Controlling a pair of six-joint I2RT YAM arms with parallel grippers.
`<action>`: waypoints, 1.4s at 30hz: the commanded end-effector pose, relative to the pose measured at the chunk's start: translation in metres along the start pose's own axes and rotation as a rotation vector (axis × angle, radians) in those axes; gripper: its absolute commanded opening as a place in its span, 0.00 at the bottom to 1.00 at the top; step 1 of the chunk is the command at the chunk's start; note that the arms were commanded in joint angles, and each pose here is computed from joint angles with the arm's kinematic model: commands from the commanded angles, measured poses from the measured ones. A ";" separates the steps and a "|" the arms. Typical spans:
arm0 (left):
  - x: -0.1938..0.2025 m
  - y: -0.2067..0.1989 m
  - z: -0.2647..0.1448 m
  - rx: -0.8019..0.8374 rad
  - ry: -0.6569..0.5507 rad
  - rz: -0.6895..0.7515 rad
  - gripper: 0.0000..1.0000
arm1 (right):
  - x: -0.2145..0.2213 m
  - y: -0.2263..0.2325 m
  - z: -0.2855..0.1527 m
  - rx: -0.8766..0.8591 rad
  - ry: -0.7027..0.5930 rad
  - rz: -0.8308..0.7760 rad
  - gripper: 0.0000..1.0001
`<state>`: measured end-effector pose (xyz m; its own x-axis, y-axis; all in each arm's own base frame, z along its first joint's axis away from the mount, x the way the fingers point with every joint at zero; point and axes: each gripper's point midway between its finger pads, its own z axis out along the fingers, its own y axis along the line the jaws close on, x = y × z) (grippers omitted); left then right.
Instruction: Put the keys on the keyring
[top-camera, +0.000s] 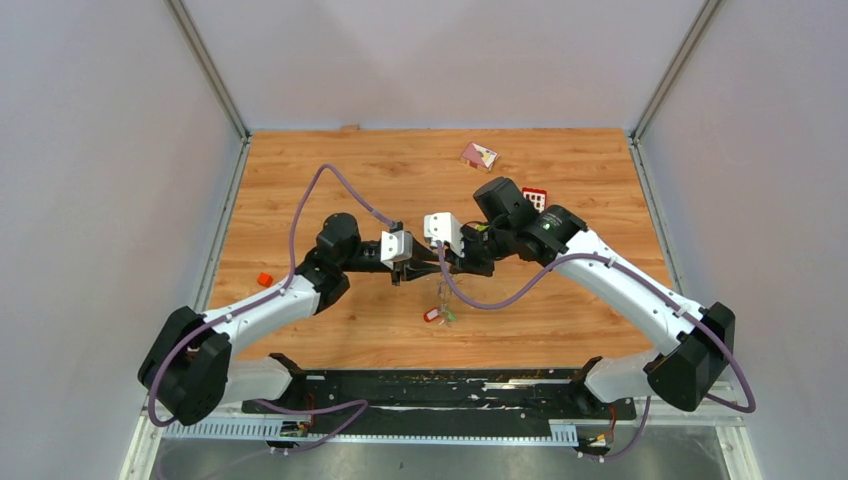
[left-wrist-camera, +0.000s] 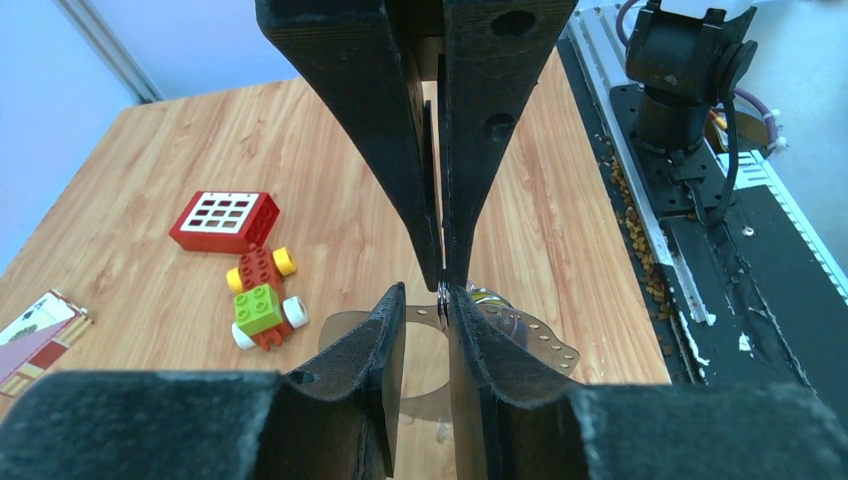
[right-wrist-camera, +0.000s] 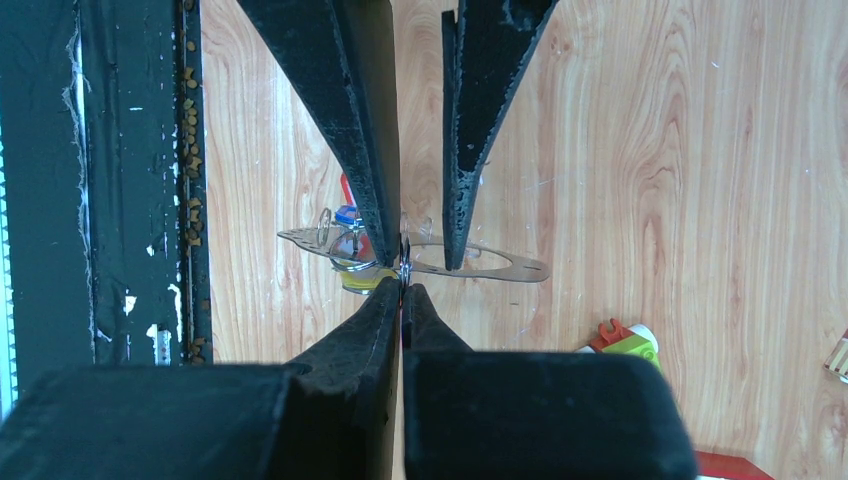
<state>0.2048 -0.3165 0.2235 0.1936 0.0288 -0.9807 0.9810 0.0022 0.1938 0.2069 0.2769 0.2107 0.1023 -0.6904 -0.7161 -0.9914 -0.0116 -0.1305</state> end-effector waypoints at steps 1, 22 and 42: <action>-0.012 0.000 0.005 0.020 -0.031 0.022 0.29 | -0.024 -0.008 -0.004 0.029 -0.070 -0.035 0.00; -0.009 -0.005 0.008 0.059 -0.018 0.002 0.05 | -0.024 -0.008 -0.002 0.022 -0.073 -0.029 0.00; -0.007 -0.006 0.009 0.063 -0.007 -0.010 0.17 | -0.025 -0.008 -0.004 0.029 -0.078 -0.032 0.00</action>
<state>0.1983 -0.3207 0.2160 0.1664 0.0421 -0.9852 0.9854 -0.0425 0.1647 0.2072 0.2782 0.2083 0.0963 -0.6928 -0.7147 -0.9923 -0.0111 -0.1230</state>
